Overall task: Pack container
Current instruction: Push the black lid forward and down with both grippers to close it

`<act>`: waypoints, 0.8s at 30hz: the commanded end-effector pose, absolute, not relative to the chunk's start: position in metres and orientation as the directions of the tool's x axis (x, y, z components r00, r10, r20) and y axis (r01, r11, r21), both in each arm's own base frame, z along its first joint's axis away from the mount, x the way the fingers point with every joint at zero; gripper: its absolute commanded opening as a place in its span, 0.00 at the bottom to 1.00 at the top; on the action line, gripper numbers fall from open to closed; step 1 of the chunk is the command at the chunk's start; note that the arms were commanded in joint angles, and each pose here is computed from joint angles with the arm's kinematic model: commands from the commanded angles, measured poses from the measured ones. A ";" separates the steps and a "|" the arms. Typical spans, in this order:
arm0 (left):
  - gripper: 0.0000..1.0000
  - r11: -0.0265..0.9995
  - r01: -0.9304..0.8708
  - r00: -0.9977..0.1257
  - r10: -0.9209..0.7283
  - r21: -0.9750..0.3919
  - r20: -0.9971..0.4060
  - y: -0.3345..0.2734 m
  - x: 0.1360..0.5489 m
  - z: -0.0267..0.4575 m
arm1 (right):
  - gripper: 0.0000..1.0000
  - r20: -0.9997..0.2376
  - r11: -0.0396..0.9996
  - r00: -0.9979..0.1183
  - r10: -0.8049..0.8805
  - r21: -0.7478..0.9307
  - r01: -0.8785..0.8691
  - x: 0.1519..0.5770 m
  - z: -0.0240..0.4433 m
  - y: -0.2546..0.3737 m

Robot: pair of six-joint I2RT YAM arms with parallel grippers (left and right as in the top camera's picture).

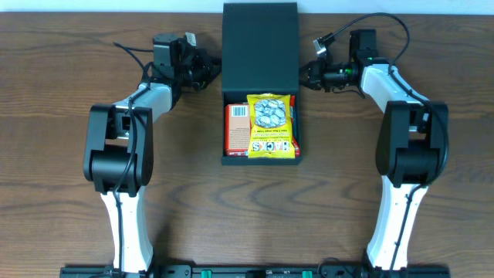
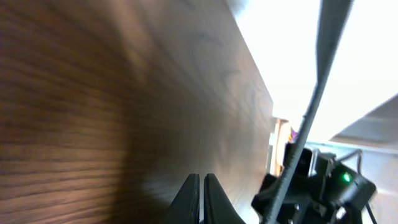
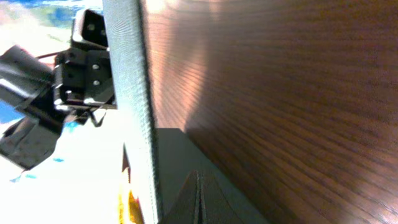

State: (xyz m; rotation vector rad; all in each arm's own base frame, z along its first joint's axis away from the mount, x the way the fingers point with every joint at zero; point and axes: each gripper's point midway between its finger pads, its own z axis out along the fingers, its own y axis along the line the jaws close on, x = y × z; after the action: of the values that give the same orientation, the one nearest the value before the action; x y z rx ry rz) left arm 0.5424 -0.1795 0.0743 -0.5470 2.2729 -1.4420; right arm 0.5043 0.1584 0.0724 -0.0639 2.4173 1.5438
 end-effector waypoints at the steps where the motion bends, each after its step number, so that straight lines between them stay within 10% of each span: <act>1: 0.06 0.363 -0.025 -0.884 -0.442 -0.931 -0.149 -0.189 0.538 0.084 | 0.01 -0.285 0.315 -0.956 0.066 0.915 -0.251 0.498 0.091 0.167; 24: 0.06 0.192 0.344 -0.905 -0.192 -0.919 -0.379 -0.212 0.508 0.139 | 0.02 -0.458 0.041 -0.889 0.022 0.888 -0.457 0.491 0.144 0.164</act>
State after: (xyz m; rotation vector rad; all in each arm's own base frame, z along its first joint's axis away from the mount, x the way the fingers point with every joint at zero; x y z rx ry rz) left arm 0.5146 -0.2088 0.1369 0.0425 2.0830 -1.7253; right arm 0.4940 0.1715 0.1345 -0.4043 2.0434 1.8490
